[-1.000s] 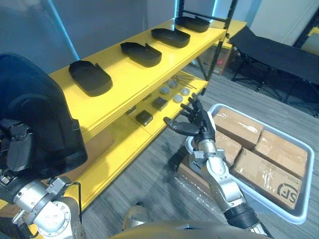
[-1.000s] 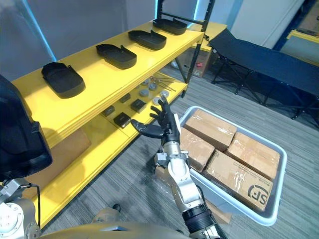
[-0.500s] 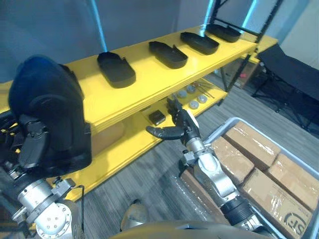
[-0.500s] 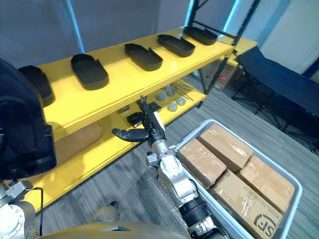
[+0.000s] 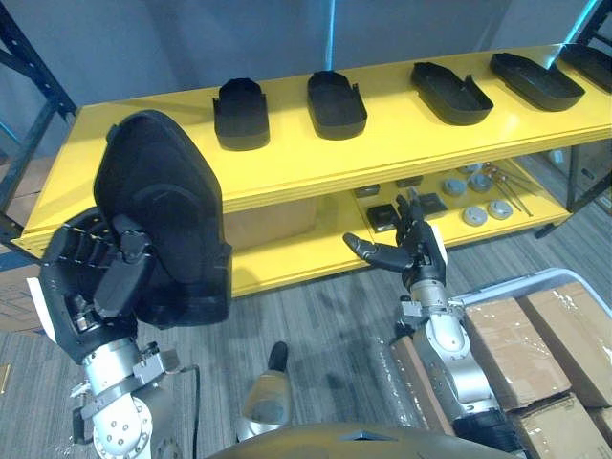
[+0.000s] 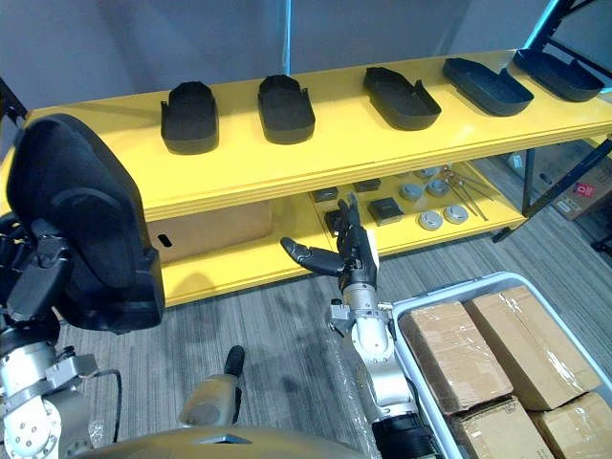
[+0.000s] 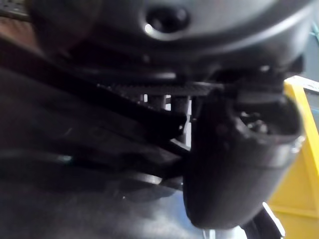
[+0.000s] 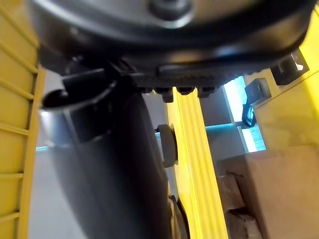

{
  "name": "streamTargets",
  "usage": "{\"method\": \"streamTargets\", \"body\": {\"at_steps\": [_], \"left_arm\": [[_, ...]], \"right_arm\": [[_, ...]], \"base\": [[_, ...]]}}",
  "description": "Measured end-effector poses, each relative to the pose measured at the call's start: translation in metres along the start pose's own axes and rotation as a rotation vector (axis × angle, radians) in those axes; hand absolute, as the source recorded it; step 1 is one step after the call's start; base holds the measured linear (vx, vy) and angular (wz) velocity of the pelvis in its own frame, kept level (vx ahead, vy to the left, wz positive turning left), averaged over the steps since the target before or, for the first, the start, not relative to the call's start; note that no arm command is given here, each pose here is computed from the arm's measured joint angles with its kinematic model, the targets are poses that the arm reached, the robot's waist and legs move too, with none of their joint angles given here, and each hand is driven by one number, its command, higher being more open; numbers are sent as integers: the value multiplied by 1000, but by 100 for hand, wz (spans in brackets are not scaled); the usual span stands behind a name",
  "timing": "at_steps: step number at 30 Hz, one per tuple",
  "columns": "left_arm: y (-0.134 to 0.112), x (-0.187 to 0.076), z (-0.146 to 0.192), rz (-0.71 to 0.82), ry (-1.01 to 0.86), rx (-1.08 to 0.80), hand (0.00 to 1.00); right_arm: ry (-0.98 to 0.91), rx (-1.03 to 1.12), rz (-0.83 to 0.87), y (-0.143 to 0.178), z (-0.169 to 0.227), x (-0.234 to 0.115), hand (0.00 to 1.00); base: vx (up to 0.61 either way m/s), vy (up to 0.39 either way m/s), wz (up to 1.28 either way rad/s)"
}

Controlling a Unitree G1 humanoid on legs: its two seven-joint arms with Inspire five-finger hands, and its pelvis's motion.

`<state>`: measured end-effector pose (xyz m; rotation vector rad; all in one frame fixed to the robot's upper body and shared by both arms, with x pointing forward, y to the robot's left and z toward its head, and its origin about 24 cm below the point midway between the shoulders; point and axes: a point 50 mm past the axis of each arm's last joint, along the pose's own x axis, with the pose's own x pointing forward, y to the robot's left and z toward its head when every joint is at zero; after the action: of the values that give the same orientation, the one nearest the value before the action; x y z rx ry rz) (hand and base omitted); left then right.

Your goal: Walk over and take three plastic housings, then place them on the shelf

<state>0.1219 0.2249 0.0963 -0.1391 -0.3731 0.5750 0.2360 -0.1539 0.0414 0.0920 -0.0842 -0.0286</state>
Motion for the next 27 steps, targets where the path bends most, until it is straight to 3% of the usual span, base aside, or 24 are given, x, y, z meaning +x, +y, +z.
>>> {"method": "streamTargets", "body": {"at_steps": [6,10,17,21,27], "left_arm": [[-1,4,3,54,-40,-13,0],[-12,16,8,-13,-98,-31,0],[-20,32,17,-54,-192,4,0],[-36,41,18,-68,-221,-66,0],[-61,33,-5,-133,-95,-129,0]], "right_arm": [[-114,48,33,10,19,14,100],[-128,206,20,17,25,13,100],[-172,227,97,26,34,12,100],[-257,224,97,17,53,7,100],[-311,161,24,-9,67,2,100]], "base": [[-49,148,-34],[131,174,5],[159,156,18],[181,-24,62],[243,-193,116]]}}
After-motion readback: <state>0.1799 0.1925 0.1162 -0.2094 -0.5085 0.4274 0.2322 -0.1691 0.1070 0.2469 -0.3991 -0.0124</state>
